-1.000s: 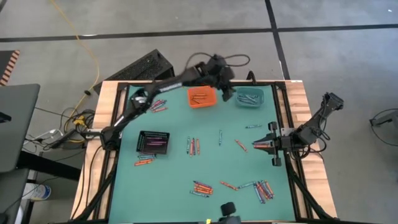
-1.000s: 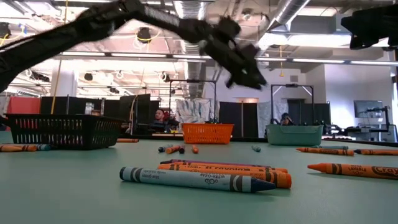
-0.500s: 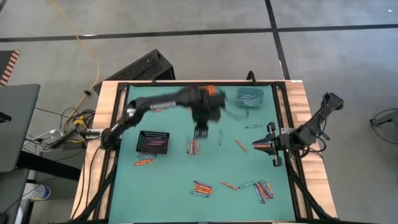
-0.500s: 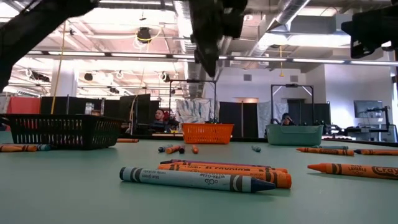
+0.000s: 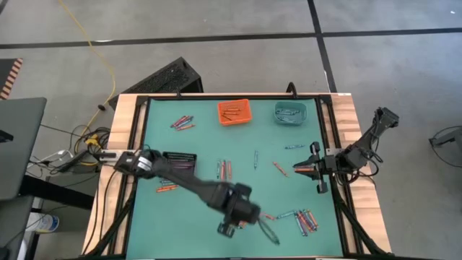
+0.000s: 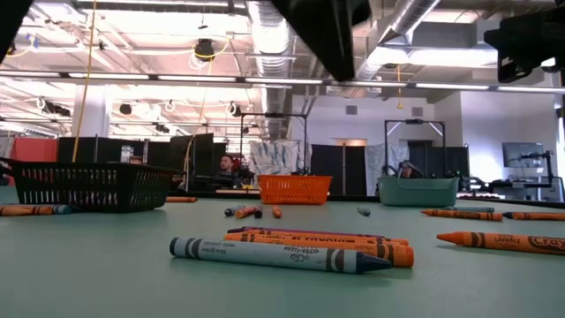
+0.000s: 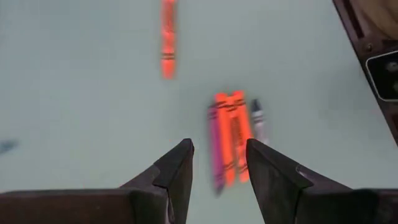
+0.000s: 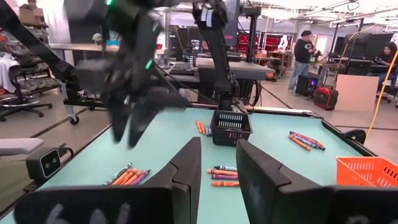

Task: Sort crayons

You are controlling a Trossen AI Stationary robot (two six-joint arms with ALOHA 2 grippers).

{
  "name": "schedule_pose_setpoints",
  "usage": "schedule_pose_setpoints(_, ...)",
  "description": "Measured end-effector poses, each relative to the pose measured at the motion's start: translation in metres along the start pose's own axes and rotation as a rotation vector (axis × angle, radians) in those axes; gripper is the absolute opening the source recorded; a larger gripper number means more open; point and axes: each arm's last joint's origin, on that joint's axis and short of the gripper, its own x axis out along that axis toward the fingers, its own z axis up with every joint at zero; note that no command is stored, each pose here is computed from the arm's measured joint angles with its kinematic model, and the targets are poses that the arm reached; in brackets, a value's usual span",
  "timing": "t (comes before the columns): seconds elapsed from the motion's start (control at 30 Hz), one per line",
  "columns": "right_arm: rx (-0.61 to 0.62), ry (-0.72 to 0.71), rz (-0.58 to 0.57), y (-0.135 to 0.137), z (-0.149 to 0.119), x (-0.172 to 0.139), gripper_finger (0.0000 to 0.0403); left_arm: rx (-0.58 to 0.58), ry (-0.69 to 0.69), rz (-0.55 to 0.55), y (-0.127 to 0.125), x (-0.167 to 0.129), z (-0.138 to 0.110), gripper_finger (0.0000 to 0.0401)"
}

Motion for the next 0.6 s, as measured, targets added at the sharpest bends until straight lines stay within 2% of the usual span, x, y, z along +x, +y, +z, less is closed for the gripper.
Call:
schedule_pose_setpoints(0.1, 0.0, 0.0, 0.0, 0.0, 0.0, 0.0, 0.0107, -0.064, 0.001, -0.025, -0.011, 0.018, -0.008, 0.0138)
schedule_pose_setpoints(0.23, 0.002, -0.002, -0.001, 0.0, 0.0, 0.0, 0.0107, -0.159, -0.002, 0.009, -0.011, 0.018, -0.014, 0.0138)
schedule_pose_setpoints(0.47, 0.005, -0.007, -0.013, -0.001, 0.001, 0.001, 0.0107, -0.156, 0.063, 0.017, -0.021, 0.029, -0.026, 0.0138)
schedule_pose_setpoints(0.6, 0.008, -0.011, -0.029, -0.002, 0.001, 0.001, 0.0107, -0.153, 0.083, -0.017, -0.023, 0.033, -0.031, 0.0138)
